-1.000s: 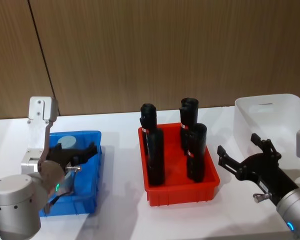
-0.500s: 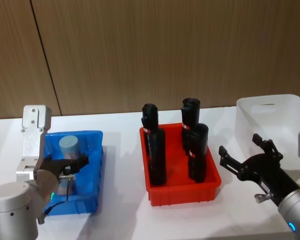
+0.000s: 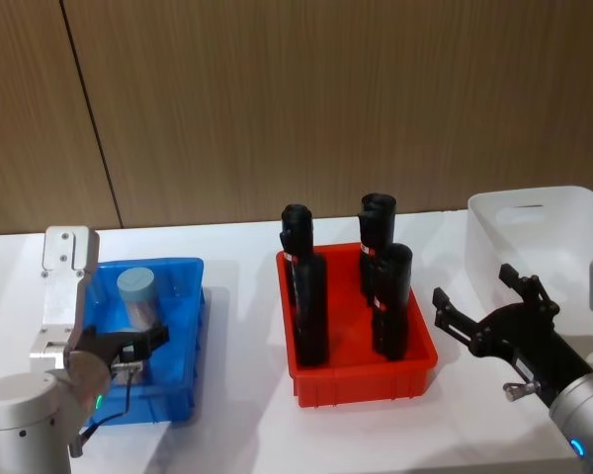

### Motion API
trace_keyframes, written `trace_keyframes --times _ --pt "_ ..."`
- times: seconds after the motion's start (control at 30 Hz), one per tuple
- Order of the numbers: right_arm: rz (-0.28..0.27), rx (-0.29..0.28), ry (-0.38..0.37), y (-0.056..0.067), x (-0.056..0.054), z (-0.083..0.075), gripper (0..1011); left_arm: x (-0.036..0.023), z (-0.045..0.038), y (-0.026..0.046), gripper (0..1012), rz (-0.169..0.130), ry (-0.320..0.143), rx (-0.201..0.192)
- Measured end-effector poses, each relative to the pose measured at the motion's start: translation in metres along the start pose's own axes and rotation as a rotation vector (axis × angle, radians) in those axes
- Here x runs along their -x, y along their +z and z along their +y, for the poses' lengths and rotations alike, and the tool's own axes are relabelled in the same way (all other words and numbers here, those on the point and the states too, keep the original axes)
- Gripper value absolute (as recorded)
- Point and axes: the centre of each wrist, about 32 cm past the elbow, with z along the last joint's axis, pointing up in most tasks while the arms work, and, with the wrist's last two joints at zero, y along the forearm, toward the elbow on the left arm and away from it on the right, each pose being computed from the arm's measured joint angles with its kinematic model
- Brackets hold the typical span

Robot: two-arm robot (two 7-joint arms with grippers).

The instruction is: Pick the cotton swabs from the blue box and place them into the white box.

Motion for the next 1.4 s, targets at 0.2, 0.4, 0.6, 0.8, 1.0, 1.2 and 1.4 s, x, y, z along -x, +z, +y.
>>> trace_keyframes --times 0.2,0.4,0.6,0.8,1.0,1.2,1.4 --pt "0.0 0.0 0.0 0.0 0.0 0.0 1001 -0.0026 -0.007 -0.0042 1003 -0.006 -0.016 -0.006" --pt "0.0 0.0 0.0 0.0 0.0 0.0 1001 -0.0046 -0.0133 -0.0073 1003 -0.014 -0.028 -0.01" --pt "0.0 0.0 0.0 0.0 0.0 0.0 1001 -0.0056 -0.0172 -0.009 1003 -0.023 -0.03 -0.013" --pt "0.0 0.0 0.0 0.0 0.0 0.0 1001 -0.0057 -0.0201 -0.01 1003 -0.029 -0.029 -0.019" --pt "0.0 0.0 0.0 0.0 0.0 0.0 1001 -0.0061 -0.0226 -0.0113 963 -0.034 -0.035 -0.021" --pt "0.0 0.0 0.0 0.0 0.0 0.0 1001 -0.0061 -0.0255 -0.0133 833 -0.036 -0.047 -0.023" --pt "0.0 0.0 0.0 0.0 0.0 0.0 1001 -0.0058 -0.0278 -0.0162 671 -0.027 -0.051 -0.024"
